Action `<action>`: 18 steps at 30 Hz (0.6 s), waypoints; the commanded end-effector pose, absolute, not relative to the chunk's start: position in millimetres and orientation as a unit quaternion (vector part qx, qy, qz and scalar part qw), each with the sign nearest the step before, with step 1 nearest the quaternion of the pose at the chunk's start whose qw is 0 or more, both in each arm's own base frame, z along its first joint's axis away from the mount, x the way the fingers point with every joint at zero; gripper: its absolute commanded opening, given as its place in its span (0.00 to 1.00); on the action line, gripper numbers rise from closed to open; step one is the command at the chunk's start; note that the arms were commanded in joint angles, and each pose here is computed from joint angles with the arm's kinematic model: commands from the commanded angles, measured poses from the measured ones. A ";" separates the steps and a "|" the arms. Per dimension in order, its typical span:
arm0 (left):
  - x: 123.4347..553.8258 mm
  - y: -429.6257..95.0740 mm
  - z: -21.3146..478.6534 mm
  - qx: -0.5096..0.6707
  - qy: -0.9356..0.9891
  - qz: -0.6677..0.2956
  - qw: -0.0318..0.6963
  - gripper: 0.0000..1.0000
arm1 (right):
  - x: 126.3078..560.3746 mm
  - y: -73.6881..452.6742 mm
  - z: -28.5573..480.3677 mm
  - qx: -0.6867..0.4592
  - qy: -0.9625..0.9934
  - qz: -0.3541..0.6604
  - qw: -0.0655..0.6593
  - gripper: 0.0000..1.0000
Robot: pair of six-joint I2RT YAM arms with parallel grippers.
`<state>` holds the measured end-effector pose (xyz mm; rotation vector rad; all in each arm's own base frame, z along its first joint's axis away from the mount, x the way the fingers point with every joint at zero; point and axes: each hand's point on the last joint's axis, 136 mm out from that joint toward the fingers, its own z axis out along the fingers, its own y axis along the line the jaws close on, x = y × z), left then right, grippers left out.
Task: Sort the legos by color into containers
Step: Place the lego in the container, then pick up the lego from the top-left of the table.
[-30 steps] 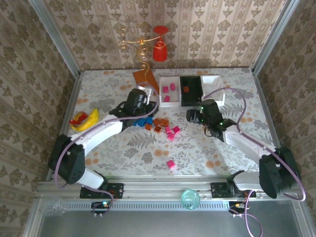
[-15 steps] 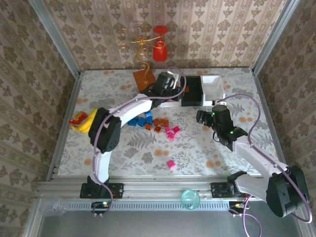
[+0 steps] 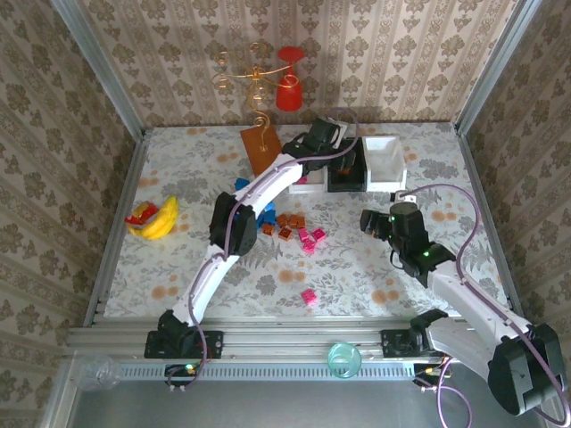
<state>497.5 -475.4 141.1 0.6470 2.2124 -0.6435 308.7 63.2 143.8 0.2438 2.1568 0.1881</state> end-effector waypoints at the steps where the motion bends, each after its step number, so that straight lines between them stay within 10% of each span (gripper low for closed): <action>1: 480.3 -458.6 197.7 0.262 0.851 -0.252 0.379 0.62 | 301.8 67.4 138.2 0.101 0.881 0.096 0.452 0.87; 18: 406.2 -202.1 160.9 0.142 0.901 -0.121 0.391 0.77 | 328.8 142.0 126.9 0.008 0.897 0.143 0.418 0.85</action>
